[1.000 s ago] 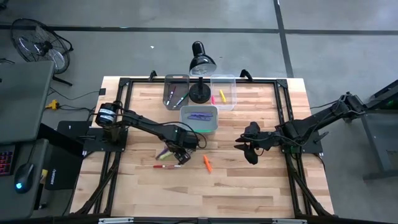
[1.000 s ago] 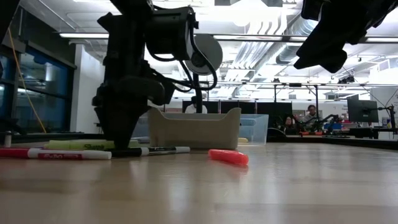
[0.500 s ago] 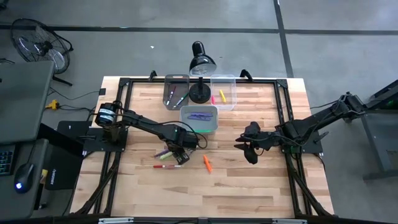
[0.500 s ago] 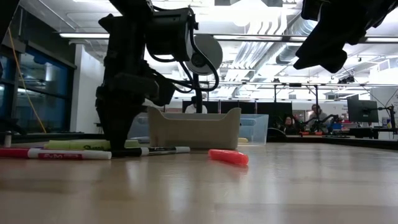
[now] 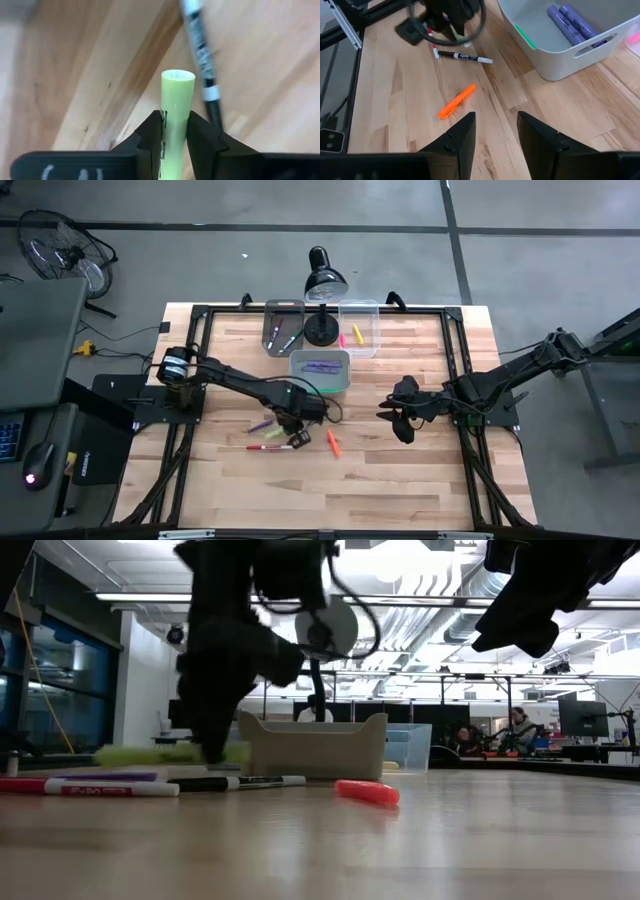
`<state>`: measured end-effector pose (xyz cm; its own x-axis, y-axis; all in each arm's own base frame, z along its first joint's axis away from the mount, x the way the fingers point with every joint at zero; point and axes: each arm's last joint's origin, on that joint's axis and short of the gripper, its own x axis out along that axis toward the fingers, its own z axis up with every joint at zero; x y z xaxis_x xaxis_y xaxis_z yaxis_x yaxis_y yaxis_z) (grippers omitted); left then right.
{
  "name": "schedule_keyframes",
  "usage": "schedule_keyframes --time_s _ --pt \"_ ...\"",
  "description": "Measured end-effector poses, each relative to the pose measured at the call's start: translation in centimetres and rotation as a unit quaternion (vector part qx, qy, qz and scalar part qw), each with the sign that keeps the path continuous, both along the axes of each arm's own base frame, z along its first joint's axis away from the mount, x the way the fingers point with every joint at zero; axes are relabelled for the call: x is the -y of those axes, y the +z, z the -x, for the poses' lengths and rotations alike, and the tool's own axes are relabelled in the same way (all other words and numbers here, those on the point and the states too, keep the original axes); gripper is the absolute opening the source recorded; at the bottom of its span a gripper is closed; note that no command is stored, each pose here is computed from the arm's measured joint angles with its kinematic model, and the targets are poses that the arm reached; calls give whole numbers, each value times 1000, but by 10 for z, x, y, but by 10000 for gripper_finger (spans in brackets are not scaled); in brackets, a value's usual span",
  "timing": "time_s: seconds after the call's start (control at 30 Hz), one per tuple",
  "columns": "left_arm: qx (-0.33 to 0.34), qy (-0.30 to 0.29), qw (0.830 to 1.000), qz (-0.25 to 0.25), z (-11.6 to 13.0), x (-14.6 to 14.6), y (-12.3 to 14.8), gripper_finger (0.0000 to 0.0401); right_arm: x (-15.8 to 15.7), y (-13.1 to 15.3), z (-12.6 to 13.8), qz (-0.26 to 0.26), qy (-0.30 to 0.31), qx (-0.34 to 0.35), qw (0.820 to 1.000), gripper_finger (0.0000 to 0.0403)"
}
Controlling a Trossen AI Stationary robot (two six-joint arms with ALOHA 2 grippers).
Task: Pick & Place Markers
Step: Put the large light green marker into the gray bin
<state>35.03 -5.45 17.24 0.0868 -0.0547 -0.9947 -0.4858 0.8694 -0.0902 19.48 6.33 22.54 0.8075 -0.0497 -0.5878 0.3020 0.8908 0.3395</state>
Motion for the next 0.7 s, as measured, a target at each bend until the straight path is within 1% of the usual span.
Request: schedule_keyframes --time_s 0.13,0.27,0.4,0.53,0.6,0.7 --pt "8 -10 1000 -26 -8 -3 23 69 0 0 0 2 4 -1 1000 133" --pt "19 -22 998 -63 -15 -4 51 70 0 -1 0 -5 3 -4 1000 133" --pt "51 -34 992 -107 -22 -5 80 71 0 -1 0 -7 4 -5 1000 133" --pt "90 -50 983 -150 -25 -9 110 71 0 0 0 -6 4 -5 1000 133" --pt "109 -50 980 -157 -28 -15 121 71 0 0 0 -6 4 -5 1000 133" --pt "119 -59 978 -162 -31 -26 131 71 0 0 0 -6 4 -5 1000 133"
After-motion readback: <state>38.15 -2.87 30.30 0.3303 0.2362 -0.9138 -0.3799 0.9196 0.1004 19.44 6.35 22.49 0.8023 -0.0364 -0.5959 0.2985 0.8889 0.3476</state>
